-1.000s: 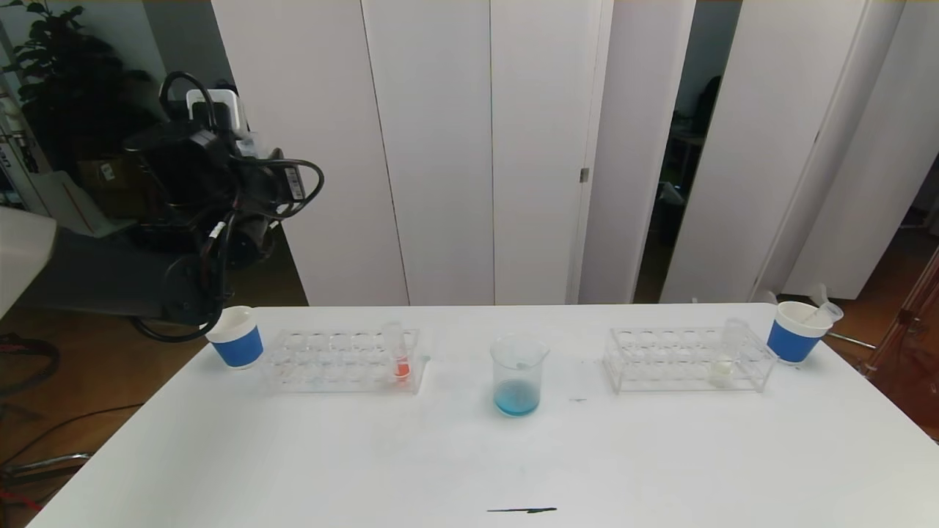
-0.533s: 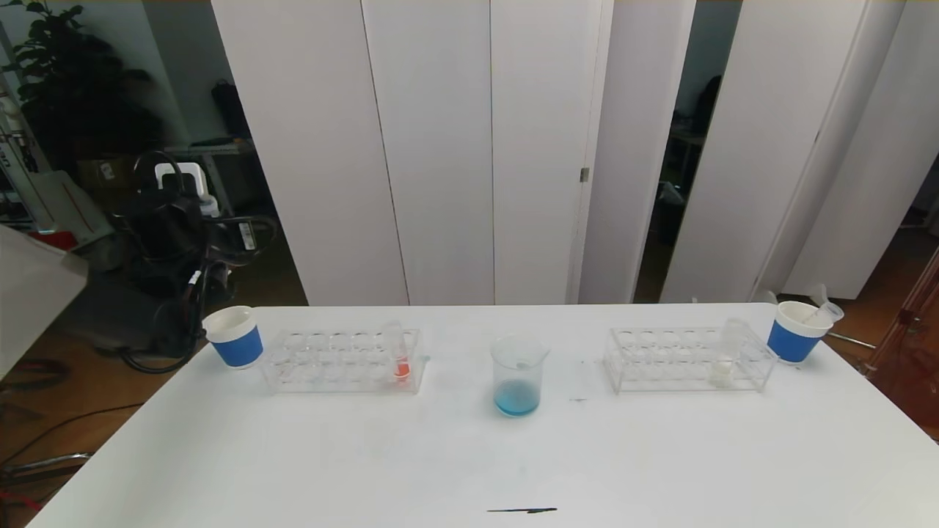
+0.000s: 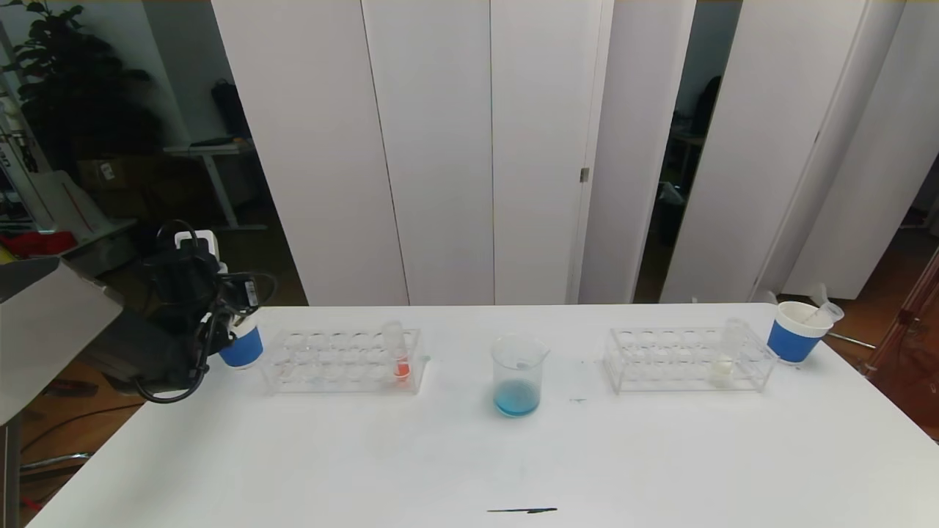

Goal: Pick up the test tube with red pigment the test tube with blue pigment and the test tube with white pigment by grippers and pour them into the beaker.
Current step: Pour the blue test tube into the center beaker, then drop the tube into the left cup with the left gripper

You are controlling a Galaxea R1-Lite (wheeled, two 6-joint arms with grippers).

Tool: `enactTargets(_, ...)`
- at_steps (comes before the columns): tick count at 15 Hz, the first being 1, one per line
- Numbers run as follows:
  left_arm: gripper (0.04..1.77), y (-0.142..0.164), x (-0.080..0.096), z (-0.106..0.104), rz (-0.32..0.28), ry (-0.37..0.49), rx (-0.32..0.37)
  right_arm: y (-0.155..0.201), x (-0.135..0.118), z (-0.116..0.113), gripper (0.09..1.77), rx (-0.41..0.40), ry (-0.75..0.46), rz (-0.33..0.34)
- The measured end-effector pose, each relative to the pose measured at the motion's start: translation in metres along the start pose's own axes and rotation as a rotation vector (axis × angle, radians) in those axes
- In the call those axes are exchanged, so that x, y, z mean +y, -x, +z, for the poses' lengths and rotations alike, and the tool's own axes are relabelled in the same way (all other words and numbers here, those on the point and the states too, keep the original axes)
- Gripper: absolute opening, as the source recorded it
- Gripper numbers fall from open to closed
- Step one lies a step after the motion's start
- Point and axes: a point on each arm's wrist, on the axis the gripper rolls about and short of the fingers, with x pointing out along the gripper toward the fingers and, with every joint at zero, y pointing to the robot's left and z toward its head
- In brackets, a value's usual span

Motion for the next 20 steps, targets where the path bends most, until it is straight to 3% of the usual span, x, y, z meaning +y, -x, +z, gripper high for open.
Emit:
enactTargets(2, 0.59, -0.001, 0.0, -0.006, -0.023, 0.005, 0.025, 0.0, 0.0, 0.0, 1.75, 0.0, 0.0, 0.0)
enactTargets(9, 0.59, -0.008, 0.007, -0.028, -0.016, 0.045, 0.116, 0.0, 0.0, 0.0, 1.75, 0.0, 0.0, 0.0)
enactTargets(14, 0.61, -0.007, 0.006, -0.025, -0.018, 0.035, 0.112, 0.0, 0.0, 0.0, 1.75, 0.0, 0.0, 0.0)
enactTargets(15, 0.74, -0.007, 0.005, -0.024, -0.02, 0.034, 0.11, 0.0, 0.0, 0.0, 1.75, 0.0, 0.0, 0.0)
enactTargets(17, 1.4, -0.006, 0.005, -0.021, -0.022, 0.037, 0.099, 0.0, 0.0, 0.0, 1.75, 0.0, 0.0, 0.0)
enactTargets(18, 1.64, -0.005, 0.005, -0.019, -0.023, 0.037, 0.097, 0.0, 0.0, 0.0, 1.75, 0.0, 0.0, 0.0)
enactTargets(20, 1.75, -0.003, 0.004, -0.013, -0.025, 0.039, 0.085, 0.0, 0.0, 0.0, 1.75, 0.0, 0.0, 0.0)
